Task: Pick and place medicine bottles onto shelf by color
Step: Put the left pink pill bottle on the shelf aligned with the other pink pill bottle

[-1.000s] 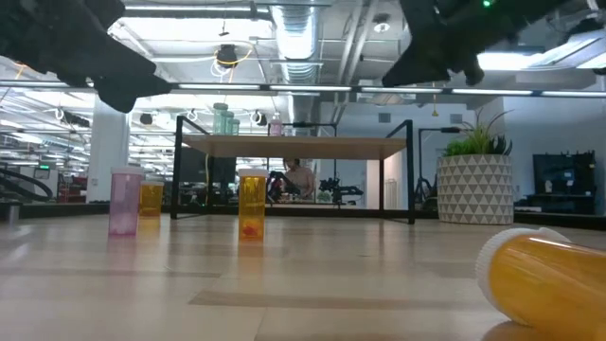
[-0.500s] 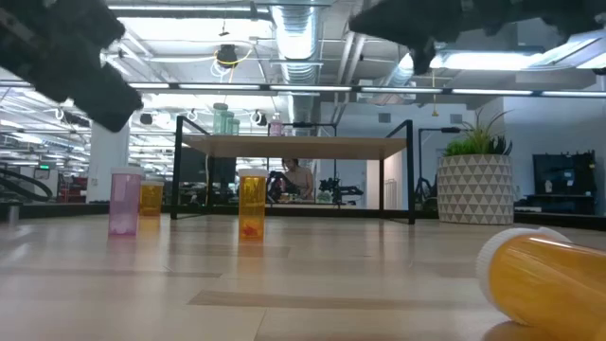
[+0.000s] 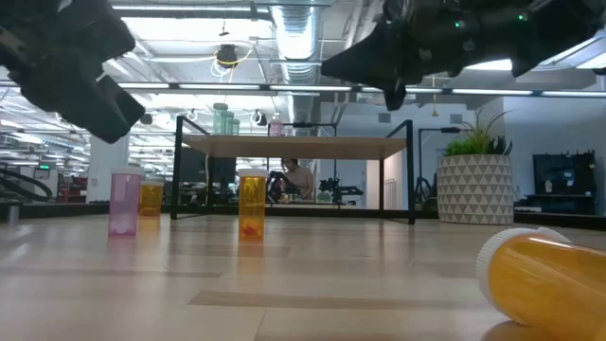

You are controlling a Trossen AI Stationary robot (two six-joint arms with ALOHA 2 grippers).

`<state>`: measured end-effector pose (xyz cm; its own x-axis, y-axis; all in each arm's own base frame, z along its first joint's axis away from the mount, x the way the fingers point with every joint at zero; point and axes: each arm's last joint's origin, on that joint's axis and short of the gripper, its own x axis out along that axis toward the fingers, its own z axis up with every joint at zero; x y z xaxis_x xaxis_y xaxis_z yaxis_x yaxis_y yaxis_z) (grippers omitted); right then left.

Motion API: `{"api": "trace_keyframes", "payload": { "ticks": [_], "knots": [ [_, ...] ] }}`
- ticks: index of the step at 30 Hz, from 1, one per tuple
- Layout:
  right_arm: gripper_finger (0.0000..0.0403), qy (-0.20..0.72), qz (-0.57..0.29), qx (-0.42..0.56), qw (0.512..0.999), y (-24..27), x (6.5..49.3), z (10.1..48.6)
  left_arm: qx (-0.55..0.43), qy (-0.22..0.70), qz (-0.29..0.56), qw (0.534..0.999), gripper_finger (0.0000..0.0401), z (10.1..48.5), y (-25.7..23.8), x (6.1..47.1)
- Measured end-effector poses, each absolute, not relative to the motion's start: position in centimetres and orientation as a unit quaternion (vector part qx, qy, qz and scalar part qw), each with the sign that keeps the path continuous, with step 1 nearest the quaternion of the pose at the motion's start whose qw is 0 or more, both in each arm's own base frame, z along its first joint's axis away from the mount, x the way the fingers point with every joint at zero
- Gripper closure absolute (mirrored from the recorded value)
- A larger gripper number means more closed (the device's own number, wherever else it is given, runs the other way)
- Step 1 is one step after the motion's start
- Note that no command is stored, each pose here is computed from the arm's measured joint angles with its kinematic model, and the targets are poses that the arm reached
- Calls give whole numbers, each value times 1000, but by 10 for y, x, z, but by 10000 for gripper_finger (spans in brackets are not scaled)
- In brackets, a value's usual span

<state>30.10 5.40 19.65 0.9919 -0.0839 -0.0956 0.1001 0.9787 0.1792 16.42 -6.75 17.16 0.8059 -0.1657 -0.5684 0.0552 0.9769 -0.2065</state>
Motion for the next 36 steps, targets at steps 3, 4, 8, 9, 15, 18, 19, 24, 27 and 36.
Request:
{"api": "trace_keyframes", "payload": {
  "ticks": [3, 4, 8, 9, 15, 18, 19, 24, 27, 36],
  "knots": [
    [398, 45, -48, 92, 994, 52, 302, 196, -78, 331, -69, 938, 397, 174, -71, 170],
    [398, 45, -49, 92, 994, 51, 302, 196, -75, 340, -71, 935, 393, 175, -72, 172],
    [398, 45, -48, 92, 994, 51, 302, 196, -53, 371, -69, 925, 365, 181, -74, 177],
    [398, 46, -48, 92, 994, 52, 302, 196, -47, 379, -67, 922, 356, 181, -75, 177],
    [398, 50, -43, 92, 994, 52, 301, 195, -33, 391, -55, 918, 294, 180, -76, 183],
    [398, 50, -39, 94, 994, 52, 302, 196, -28, 394, -39, 918, 265, 176, -76, 185],
    [398, 50, -39, 94, 994, 52, 302, 196, -27, 394, -32, 918, 257, 176, -76, 186],
    [398, 50, -37, 102, 993, 52, 302, 196, -23, 397, -22, 917, 223, 174, -76, 187],
    [398, 50, -37, 103, 993, 52, 302, 196, -23, 397, -22, 917, 208, 174, -76, 187],
    [398, 50, -38, 106, 992, 52, 302, 196, -35, 395, -14, 918, 180, 174, -76, 187]
  ]
}}
